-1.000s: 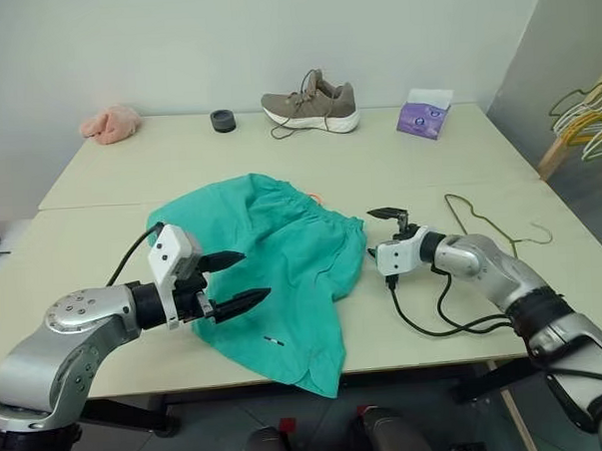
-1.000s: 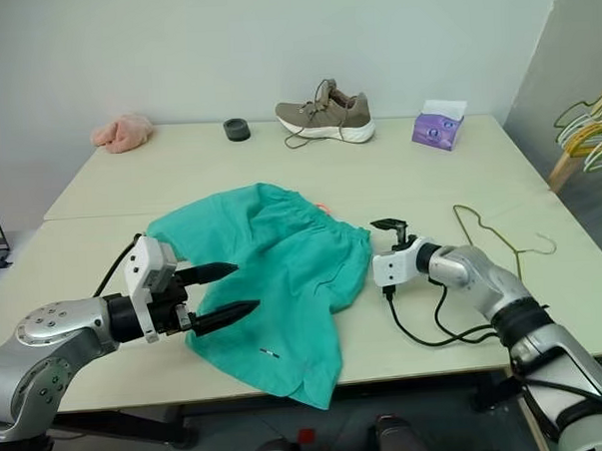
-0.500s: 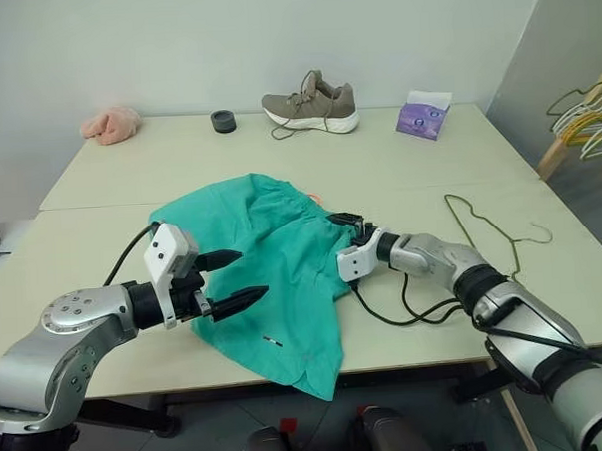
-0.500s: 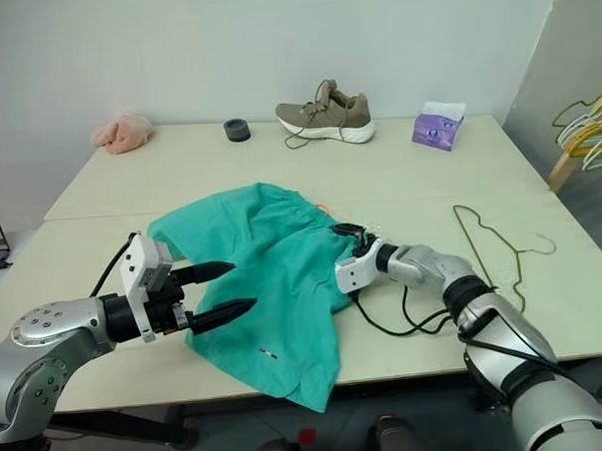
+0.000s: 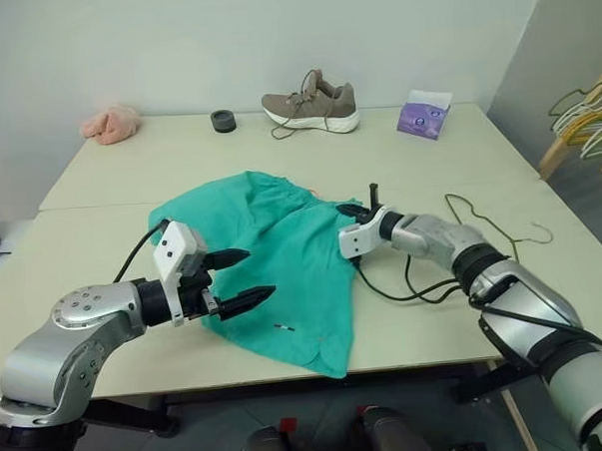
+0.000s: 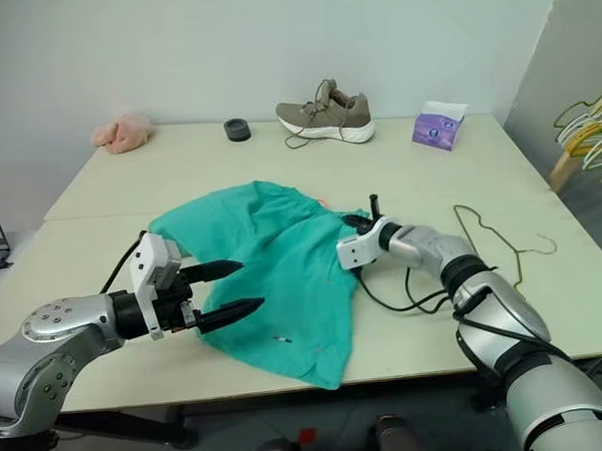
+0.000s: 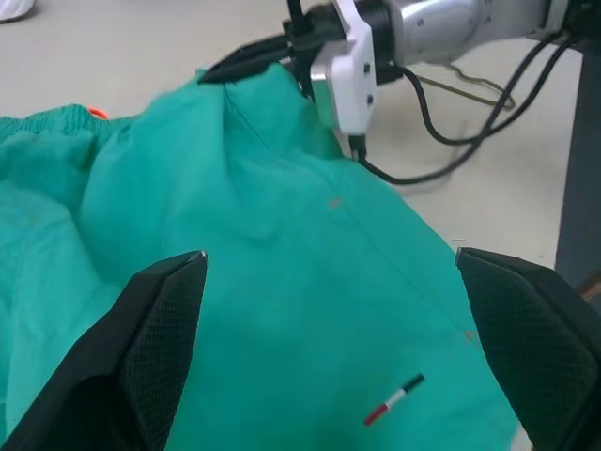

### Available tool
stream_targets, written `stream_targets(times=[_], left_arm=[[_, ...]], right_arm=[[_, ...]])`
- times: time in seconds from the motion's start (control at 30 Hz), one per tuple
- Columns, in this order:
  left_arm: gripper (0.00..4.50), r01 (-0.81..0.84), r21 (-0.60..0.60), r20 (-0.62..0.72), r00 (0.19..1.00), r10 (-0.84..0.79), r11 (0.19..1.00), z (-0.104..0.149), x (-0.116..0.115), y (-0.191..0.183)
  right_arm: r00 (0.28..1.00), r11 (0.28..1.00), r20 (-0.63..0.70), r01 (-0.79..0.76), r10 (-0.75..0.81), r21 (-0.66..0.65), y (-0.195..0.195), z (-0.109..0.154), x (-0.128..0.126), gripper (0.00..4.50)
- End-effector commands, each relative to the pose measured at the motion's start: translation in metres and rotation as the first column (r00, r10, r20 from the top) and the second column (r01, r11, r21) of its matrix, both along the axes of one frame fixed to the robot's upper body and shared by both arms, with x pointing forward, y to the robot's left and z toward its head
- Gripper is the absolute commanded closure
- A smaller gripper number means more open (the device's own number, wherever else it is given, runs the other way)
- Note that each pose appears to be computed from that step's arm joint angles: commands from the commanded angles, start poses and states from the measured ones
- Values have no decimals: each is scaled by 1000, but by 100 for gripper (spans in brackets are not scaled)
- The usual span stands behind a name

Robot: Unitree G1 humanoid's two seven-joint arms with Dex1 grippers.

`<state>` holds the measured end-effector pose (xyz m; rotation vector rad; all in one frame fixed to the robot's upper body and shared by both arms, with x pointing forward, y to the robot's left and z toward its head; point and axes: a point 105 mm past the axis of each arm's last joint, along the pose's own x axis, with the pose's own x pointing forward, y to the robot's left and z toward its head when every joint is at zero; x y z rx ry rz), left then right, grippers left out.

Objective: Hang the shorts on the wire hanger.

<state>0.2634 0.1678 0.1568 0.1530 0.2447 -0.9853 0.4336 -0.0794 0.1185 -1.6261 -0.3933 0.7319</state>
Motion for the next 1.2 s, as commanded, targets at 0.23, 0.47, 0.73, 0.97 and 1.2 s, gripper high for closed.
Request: stream_targets(times=[0.23,0.47,0.73,0.97,1.2], left_arm=[[0,15,21,57,998,-16,1000,2,3,-6],[0,41,-25,-15,999,-42,999,5,-4,-2],[0,175,-51,-130,975,-181,983,3,-40,-13],[0,162,48,-93,983,-157,986,-28,-43,-32],[0,86,100,-32,996,-83,991,-58,-24,-48]], right_arm=[[965,966,-233,55,-116,-254,-86,-26,-29,446],[884,995,-466,-16,-32,-98,-28,-27,-78,446],[883,999,-466,43,-50,-26,24,-22,-52,446],[892,999,-451,12,3,31,44,-1,-48,446],[892,995,-446,-32,71,95,61,25,-57,446]])
